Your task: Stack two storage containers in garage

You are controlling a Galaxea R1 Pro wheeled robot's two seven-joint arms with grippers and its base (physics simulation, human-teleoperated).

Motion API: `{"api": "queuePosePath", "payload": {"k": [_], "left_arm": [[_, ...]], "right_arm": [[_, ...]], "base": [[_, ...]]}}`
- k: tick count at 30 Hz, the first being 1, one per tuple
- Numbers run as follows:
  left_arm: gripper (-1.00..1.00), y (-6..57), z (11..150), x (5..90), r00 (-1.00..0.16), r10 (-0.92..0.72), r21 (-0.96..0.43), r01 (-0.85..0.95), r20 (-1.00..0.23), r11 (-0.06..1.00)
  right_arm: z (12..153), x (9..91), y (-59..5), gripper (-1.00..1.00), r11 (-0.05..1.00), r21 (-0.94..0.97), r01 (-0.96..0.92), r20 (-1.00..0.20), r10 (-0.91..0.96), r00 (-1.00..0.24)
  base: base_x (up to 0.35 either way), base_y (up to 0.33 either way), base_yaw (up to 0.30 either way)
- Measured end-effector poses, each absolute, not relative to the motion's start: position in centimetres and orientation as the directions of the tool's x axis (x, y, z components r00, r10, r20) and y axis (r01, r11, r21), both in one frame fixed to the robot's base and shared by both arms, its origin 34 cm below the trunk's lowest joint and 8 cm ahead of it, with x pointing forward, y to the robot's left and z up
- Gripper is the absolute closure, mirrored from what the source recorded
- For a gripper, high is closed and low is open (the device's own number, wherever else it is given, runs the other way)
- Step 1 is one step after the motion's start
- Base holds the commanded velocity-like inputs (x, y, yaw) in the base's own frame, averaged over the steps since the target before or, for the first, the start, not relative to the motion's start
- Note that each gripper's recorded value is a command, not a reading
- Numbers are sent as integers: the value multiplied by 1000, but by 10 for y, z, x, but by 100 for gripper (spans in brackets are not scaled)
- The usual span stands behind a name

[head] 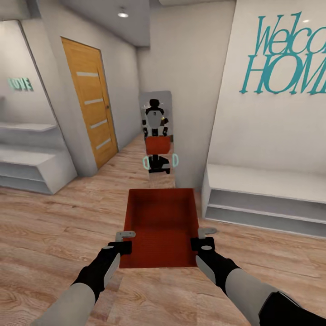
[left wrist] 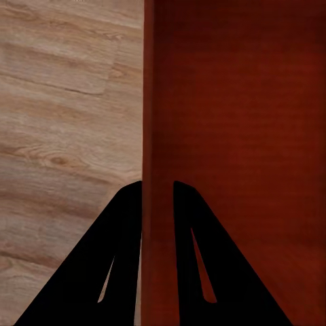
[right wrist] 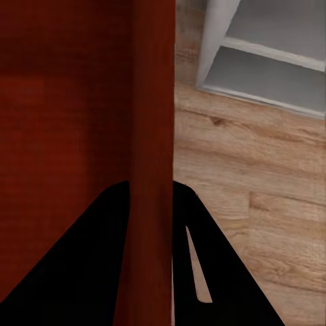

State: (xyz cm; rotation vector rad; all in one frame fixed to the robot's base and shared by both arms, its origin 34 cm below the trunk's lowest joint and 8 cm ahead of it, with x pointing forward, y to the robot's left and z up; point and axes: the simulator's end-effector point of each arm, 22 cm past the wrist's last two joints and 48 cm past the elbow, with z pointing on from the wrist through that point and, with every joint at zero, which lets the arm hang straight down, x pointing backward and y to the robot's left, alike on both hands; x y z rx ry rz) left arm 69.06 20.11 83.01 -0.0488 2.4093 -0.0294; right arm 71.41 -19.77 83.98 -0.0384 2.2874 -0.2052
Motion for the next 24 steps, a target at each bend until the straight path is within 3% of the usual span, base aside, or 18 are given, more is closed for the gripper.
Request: {"api": "queuePosePath", "payload": {"k": [24], "left_arm": [[100, 201, 830, 691, -743, -44, -35, -27, -668, 999]], "right_arm": [[840, 714, -198, 100, 986, -161, 39, -742, -95, -663]], "base": [[323, 79, 269]]}}
